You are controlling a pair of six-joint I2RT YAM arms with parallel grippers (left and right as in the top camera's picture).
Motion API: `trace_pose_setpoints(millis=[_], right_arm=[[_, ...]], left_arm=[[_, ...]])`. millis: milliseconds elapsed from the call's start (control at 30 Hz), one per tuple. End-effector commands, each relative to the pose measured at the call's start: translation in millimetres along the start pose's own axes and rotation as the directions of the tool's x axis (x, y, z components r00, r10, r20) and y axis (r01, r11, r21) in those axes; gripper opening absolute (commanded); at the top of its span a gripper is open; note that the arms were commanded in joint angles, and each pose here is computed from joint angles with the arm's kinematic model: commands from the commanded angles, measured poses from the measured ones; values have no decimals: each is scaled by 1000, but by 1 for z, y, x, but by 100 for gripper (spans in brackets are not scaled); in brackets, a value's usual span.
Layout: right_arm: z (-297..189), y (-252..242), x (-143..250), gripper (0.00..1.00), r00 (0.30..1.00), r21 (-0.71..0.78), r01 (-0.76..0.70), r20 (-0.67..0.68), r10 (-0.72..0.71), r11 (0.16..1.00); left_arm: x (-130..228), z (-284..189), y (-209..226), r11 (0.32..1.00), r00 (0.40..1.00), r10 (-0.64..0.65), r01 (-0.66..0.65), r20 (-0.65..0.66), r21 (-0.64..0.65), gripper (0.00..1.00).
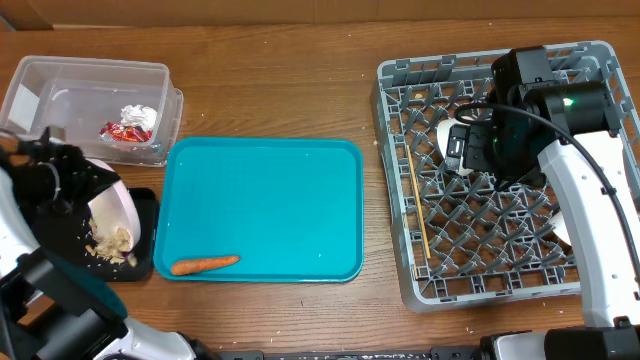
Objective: Sort waste into correct bins and load items into the dishwasher
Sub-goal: 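Lift the plate with the left gripper and tip food onto black tray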
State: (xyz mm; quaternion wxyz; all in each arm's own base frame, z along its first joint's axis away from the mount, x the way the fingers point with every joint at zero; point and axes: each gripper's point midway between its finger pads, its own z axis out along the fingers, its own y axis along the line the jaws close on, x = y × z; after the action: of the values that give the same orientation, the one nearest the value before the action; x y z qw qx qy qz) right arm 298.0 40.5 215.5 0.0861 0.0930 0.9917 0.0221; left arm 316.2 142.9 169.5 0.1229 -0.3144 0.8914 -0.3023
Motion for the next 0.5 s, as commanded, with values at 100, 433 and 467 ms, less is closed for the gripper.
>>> trace_pose_setpoints(millis=[100,433,467], right_arm=[[0,-1,0,100,1000,8,12,3,-12,1000],[0,-2,1,100,1000,9,12,0,-12,1000],[0,-2,1,100,1000,9,12,0,-12,1000]], left_arm=[[-8,-32,-28,973,994,41,-63,104,221,4],[-6,-46,-31,948,992,11,-50,125,313,4],[-6,-47,-33,945,992,20,-60,128,320,4]])
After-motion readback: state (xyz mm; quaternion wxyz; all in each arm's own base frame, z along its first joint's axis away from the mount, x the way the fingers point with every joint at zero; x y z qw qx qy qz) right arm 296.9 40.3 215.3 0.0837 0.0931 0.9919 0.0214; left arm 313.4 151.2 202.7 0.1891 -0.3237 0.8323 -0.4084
